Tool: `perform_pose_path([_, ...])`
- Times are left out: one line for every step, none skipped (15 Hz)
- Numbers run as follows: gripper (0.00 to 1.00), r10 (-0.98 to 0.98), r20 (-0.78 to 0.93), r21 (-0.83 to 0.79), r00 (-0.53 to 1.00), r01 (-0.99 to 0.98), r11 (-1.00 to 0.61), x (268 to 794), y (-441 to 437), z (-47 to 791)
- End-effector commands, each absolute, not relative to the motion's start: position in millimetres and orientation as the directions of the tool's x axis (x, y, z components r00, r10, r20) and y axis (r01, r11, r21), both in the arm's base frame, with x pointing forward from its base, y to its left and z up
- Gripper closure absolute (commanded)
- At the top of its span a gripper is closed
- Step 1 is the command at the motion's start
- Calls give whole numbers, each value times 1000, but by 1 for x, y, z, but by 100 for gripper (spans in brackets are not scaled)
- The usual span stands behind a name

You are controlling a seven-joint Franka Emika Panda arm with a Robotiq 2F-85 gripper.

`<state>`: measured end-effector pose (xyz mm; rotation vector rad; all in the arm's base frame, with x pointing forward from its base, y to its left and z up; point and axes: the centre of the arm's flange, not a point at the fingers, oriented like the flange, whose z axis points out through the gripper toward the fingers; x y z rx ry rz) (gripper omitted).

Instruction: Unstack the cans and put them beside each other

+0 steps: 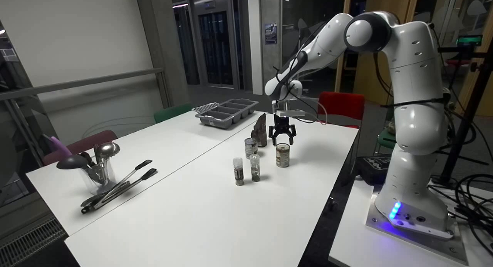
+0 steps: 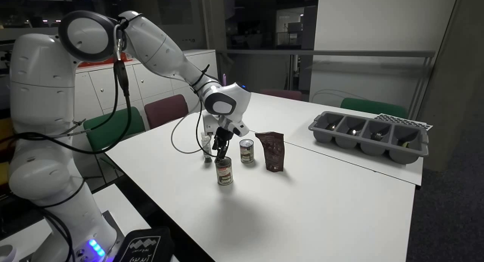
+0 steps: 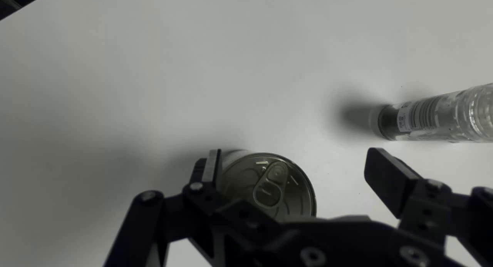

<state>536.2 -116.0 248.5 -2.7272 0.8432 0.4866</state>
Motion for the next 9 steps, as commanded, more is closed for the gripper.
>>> perform_pose_path([0, -574, -386, -68, 723, -642, -764, 536, -117, 245])
perform_pose_path([0, -590, -387, -55, 709, -656, -753, 536, -117, 243])
perform_pose_path([0, -603, -390, -43, 697, -667, -744, 537, -117, 242])
perform_pose_path([0, -613, -393, -32, 686, -676, -736, 537, -117, 241])
perform_pose_path([0, -623, -394, -21, 675, -685, -728, 536, -117, 239])
perform_pose_path([0, -632, -396, -12, 666, -692, -722, 536, -118, 237])
perform_pose_path([0, -642, -397, -2, 656, -700, -714, 536, -118, 235])
perform_pose_path([0, -652, -396, 9, 647, -707, -707, 536, -118, 235])
perform_pose_path([0, -662, -392, 20, 639, -713, -700, 536, -118, 234])
